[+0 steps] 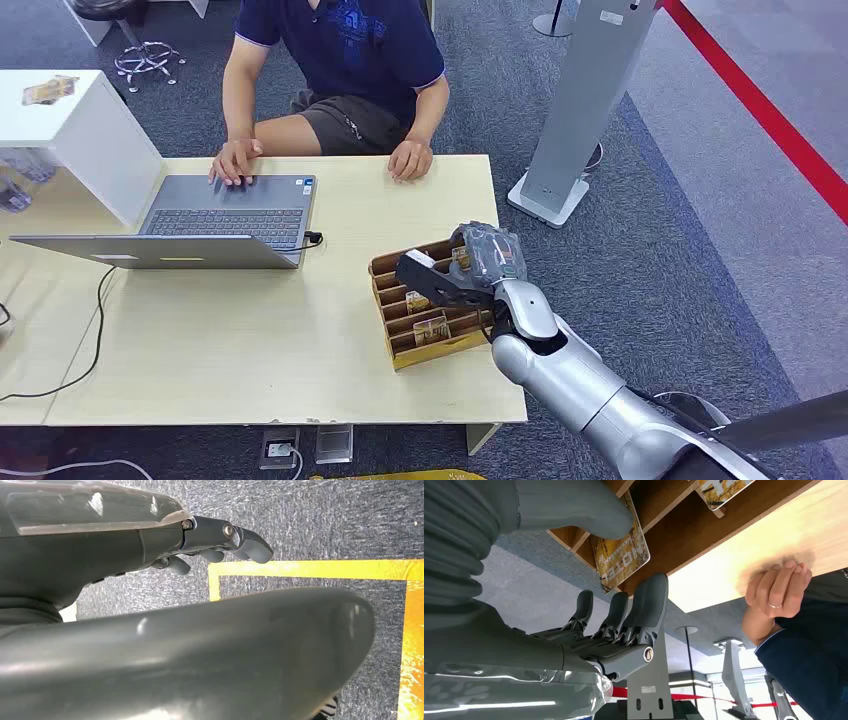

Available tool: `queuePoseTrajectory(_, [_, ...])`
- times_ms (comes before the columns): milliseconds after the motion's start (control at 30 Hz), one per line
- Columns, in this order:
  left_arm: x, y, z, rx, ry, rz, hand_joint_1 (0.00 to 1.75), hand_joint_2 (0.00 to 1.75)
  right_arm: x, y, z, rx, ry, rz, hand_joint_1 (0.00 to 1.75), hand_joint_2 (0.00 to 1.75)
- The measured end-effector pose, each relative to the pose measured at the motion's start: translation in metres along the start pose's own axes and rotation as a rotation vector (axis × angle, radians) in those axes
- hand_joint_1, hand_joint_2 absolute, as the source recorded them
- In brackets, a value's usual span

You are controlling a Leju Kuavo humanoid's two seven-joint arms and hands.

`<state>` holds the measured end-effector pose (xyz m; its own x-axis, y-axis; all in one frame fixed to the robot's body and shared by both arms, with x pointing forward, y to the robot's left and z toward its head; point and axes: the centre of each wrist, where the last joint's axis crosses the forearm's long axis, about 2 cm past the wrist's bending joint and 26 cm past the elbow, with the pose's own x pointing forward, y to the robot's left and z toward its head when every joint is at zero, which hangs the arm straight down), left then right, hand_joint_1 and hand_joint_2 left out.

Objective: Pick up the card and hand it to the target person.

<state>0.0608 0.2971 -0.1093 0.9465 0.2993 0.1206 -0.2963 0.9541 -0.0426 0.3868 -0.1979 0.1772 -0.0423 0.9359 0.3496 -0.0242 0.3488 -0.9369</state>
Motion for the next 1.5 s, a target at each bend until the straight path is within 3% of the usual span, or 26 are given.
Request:
queuePoseTrajectory(1233, [-0.0002, 0.0003, 0.0, -0.005, 0.001, 0.002, 0.0, 0.0, -0.0059, 0.0071, 0.0037, 0.025, 0.008, 0.012, 1.01, 1.75])
queuePoseTrajectory(1333, [-0.0003, 0.0003, 0.0, -0.005, 0.002, 0.002, 0.0, 0.0, -0.0059, 0.0071, 0.0038, 0.023, 0.009, 0.015, 1.06, 1.75])
queuePoseTrajectory(1500, [-0.0003, 0.0003, 0.0, -0.005, 0.004, 0.002, 0.0, 0.0, -0.0058, 0.0071, 0.0038, 0.02, 0.011, 0.022, 1.31, 1.75])
